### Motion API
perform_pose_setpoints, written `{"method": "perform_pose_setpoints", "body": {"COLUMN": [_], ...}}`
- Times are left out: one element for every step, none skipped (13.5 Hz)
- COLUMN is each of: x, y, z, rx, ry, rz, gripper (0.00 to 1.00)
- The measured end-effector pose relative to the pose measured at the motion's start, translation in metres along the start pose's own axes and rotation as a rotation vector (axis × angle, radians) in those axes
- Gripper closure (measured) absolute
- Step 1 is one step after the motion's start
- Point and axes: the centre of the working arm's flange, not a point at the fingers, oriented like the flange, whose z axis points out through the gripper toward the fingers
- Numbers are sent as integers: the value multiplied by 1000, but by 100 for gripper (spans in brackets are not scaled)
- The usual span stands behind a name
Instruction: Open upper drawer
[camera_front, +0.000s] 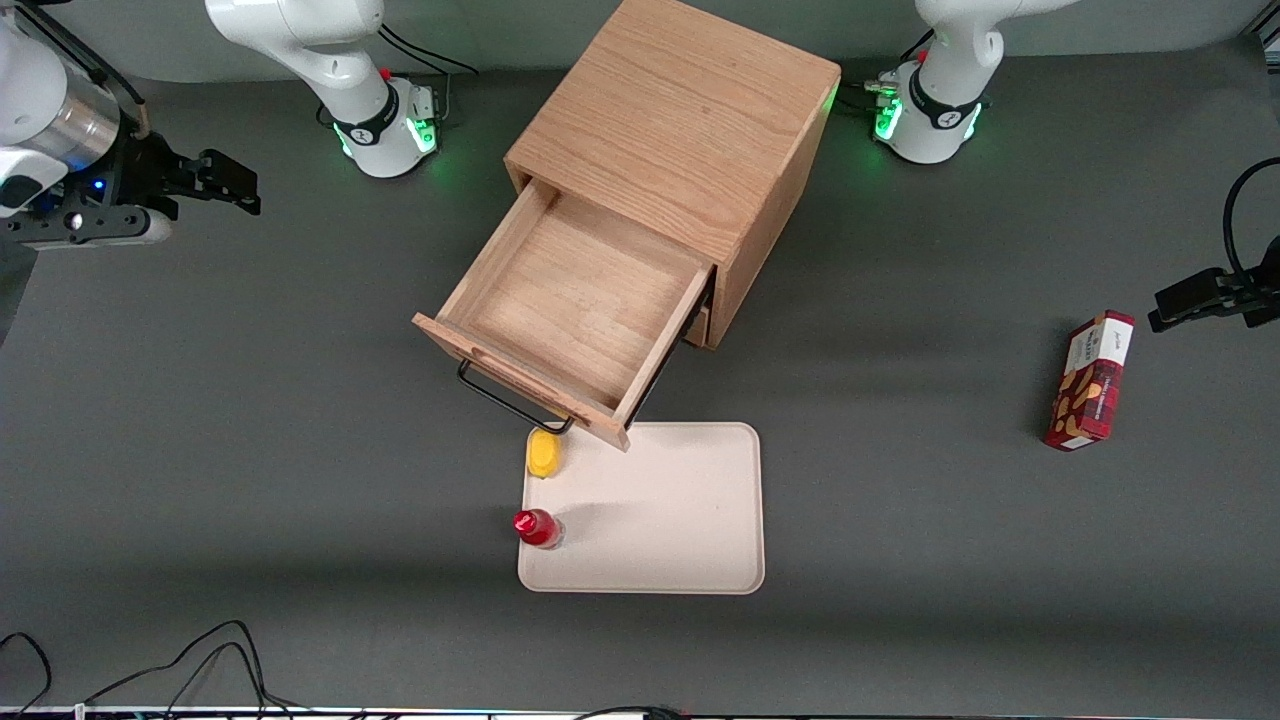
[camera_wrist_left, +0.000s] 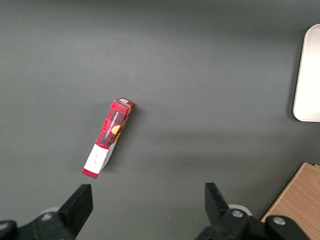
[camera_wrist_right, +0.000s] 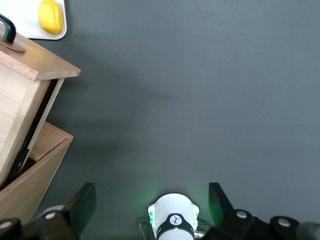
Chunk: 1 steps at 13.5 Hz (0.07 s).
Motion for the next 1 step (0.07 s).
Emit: {"method": "perform_pose_setpoints", "body": {"x": [-3], "y": [6], "z": [1], "rx": [4], "ry": [8], "rz": [12], "gripper": [0]}}
